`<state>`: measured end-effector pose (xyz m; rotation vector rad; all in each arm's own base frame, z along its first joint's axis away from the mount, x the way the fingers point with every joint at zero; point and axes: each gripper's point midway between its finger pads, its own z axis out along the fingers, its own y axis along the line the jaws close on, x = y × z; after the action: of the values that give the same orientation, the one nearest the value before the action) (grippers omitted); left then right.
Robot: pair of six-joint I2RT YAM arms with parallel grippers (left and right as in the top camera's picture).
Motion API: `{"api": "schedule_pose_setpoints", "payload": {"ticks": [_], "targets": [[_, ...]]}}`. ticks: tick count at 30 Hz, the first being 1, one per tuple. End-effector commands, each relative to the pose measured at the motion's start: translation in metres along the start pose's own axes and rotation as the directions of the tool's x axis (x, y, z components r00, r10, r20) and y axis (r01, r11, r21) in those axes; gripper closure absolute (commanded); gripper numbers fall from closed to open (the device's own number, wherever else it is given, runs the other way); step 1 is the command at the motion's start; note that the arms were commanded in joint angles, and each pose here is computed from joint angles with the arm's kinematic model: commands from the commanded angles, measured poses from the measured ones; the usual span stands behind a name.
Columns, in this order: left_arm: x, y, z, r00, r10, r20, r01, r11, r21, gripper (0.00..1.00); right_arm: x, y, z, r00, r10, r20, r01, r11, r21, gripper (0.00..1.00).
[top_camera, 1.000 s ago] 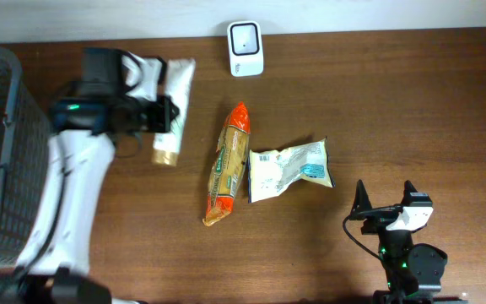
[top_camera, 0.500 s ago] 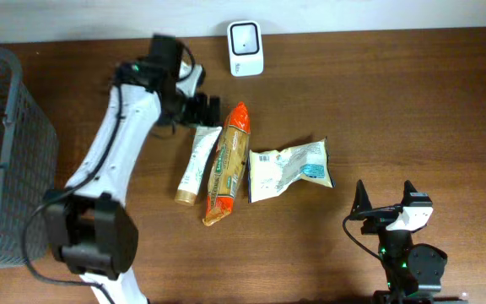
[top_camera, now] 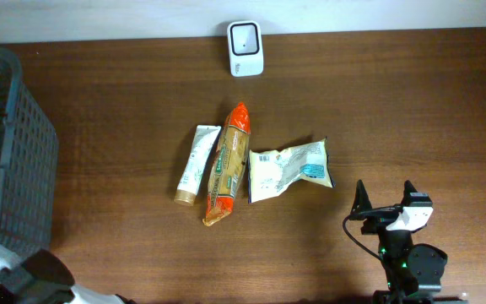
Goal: Scan the item barcode
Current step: 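Grasp the small green box in the basket and set it beside the tube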
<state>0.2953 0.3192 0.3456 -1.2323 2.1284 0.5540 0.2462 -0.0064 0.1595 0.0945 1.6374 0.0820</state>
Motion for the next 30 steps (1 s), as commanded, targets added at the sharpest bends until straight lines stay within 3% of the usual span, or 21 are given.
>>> {"api": "schedule_pose_setpoints", "payload": {"ticks": [1, 3, 4, 8, 11, 18, 24, 25, 30], "targets": [[0.07, 0.034, 0.083, 0.964, -0.033, -0.263, 0.004, 0.994, -0.111, 0.07, 0.003, 0.002, 0.0, 1.0, 0.006, -0.006, -0.006, 1.0, -0.012, 0.01], [0.113, 0.056, 0.123, 0.937, -0.041, -0.348, -0.022, 0.984, -0.176, 0.07, 0.003, 0.002, 0.0, 1.0, 0.006, -0.006, -0.006, 1.0, -0.012, 0.01], [0.152, 0.073, 0.158, 0.922, -0.054, -0.383, -0.032, 0.976, -0.214, 0.04, 0.003, 0.002, 0.0, 1.0, 0.006, -0.006, -0.006, 1.0, -0.012, 0.01], [0.197, 0.086, 0.191, 0.914, -0.031, -0.405, -0.064, 0.974, -0.218, 0.14, 0.003, 0.002, 0.0, 1.0, 0.006, -0.006, -0.006, 1.0, -0.012, 0.01], [0.204, 0.089, 0.2, 0.922, -0.035, -0.385, -0.061, 0.97, -0.233, 0.23, 0.003, 0.002, 0.0, 1.0, 0.006, -0.006, -0.006, 1.0, -0.012, 0.01], [0.183, 0.101, 0.207, 0.955, -0.039, -0.293, -0.056, 0.949, -0.31, 0.35, 0.003, 0.002, 0.0, 1.0, 0.006, -0.006, -0.006, 1.0, -0.012, 0.01], [0.211, 0.106, 0.236, 0.931, -0.028, -0.364, -0.108, 0.931, -0.349, 0.39, 0.003, 0.002, 0.0, 1.0, 0.006, -0.006, -0.006, 1.0, -0.012, 0.01], [0.214, 0.107, 0.238, 0.929, -0.03, -0.37, -0.109, 0.931, -0.349, 0.42, 0.003, 0.002, 0.0, 1.0, 0.006, -0.006, -0.006, 1.0, -0.012, 0.01], [0.214, 0.111, 0.239, 0.928, -0.039, -0.37, -0.102, 0.93, -0.354, 0.82, 0.003, 0.002, 0.0, 1.0, 0.006, -0.006, -0.006, 1.0, -0.012, 0.01]]}}
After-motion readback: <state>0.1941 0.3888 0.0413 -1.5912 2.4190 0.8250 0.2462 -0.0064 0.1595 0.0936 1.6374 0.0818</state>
